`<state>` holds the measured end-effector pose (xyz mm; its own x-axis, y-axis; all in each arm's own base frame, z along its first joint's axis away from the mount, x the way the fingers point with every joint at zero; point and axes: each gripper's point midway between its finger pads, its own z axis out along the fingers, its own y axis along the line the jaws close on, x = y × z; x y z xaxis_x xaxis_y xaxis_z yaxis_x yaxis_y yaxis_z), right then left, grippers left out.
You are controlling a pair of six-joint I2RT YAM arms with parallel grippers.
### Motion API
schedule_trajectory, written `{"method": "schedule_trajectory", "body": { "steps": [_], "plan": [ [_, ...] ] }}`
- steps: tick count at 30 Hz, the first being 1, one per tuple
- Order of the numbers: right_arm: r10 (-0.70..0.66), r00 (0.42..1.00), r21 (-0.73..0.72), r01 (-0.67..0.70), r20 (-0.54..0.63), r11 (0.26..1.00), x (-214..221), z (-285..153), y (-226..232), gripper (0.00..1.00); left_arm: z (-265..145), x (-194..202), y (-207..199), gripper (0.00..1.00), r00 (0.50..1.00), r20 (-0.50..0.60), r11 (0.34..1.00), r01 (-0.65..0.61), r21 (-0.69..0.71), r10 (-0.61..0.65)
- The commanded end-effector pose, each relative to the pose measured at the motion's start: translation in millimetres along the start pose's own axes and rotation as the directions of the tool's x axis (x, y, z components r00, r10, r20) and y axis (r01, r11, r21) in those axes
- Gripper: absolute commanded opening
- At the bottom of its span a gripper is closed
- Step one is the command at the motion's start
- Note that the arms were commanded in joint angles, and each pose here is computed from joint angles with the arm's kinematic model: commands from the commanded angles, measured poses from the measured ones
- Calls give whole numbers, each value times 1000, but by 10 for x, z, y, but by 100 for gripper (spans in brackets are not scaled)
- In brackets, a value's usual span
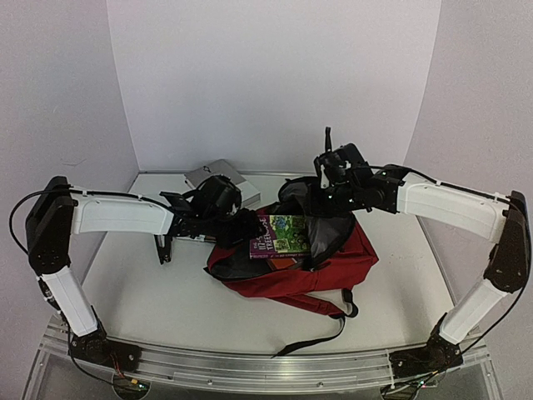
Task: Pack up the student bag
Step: Place the book in the student bag.
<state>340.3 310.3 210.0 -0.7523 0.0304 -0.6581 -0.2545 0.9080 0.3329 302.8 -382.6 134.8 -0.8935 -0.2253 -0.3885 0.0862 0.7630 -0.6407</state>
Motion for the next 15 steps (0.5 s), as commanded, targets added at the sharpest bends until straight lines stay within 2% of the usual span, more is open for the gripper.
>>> {"method": "schedule_trajectory", "body": {
  "steps": [1, 7, 15],
  "plan": [
    [38, 991, -113, -23, 126, 993, -374, -286, 278, 0, 121, 62, 76, 60, 999, -41, 999, -9, -43, 7],
    [37, 991, -111, -23, 127, 994, -369, -294, 267, 0, 239, 113, 117, 56, 998, -68, 998, 1, -62, -6],
    [33, 992, -105, -20, 121, 994, -343, -269, 253, 0, 331, 128, -252, 33, 995, -88, 998, -33, 59, 38]
  ]
}}
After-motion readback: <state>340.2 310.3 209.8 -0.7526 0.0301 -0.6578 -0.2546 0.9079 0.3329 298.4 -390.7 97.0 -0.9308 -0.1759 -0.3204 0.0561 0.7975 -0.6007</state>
